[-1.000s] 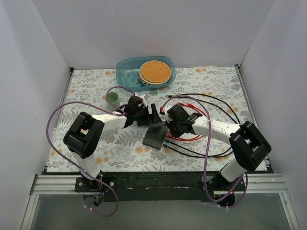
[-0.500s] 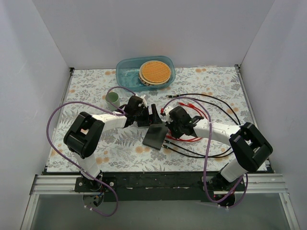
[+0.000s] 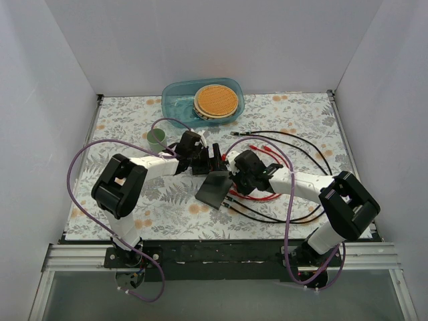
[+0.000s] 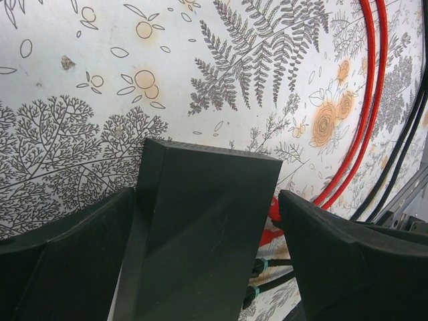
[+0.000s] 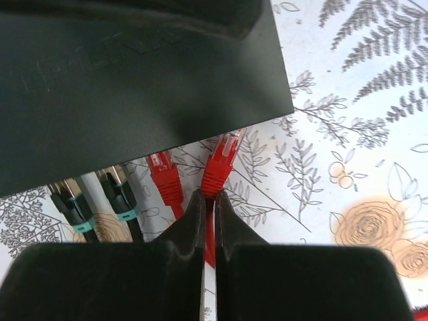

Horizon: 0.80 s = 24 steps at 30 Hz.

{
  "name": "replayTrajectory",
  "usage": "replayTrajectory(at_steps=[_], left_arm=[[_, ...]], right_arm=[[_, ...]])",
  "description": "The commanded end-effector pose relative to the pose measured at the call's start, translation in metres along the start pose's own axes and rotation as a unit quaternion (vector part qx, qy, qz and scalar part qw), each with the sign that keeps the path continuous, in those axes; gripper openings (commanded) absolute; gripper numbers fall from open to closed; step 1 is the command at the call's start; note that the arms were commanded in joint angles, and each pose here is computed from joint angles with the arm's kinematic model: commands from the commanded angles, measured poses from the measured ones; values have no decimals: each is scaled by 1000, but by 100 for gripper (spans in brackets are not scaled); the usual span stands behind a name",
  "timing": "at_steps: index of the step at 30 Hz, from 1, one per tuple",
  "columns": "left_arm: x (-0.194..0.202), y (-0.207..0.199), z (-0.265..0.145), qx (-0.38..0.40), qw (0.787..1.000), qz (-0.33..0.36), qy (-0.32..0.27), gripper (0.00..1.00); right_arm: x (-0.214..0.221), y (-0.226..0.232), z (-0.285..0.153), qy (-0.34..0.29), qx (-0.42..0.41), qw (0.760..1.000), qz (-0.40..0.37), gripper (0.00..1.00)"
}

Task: Insert the plug into the switch port

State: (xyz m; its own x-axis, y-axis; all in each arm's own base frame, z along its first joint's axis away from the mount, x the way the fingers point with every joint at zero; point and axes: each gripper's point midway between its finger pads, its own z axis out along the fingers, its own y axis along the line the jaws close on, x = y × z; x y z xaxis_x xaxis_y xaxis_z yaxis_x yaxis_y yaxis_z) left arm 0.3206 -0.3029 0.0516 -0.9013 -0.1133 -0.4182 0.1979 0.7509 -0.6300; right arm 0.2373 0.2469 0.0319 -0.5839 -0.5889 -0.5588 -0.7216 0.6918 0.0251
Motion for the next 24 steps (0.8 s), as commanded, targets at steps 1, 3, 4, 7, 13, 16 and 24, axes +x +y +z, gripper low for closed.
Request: replayTrajectory(at_steps=[1,3,4,7,13,16,24], left_arm=[[-5,-16,1,18,1000,18,7,87],[-6,-17,3,22,1000,18,9,87],[-7,-19,3,25,999,19,8,87],[-7,-20,6,30,999,22,12,87],[-7,-22,13,42,998,30,21,87],[-4,-24,13,51,998,32,28,86],[8,-31,10,88,994,53,49,80]], right_arm=[[-35,33,-7,-74,-69,994,-43,1],[-35,34,-6,-73,-70,994,-47,1],[-35,33,-7,-74,-69,994,-51,1],[-37,31,-8,-80,-62,993,-53,1],[-39,21,-5,-85,-36,994,-53,1],[-41,20,-1,-85,-30,995,-51,1],[-49,8,0,-97,4,994,-51,1]])
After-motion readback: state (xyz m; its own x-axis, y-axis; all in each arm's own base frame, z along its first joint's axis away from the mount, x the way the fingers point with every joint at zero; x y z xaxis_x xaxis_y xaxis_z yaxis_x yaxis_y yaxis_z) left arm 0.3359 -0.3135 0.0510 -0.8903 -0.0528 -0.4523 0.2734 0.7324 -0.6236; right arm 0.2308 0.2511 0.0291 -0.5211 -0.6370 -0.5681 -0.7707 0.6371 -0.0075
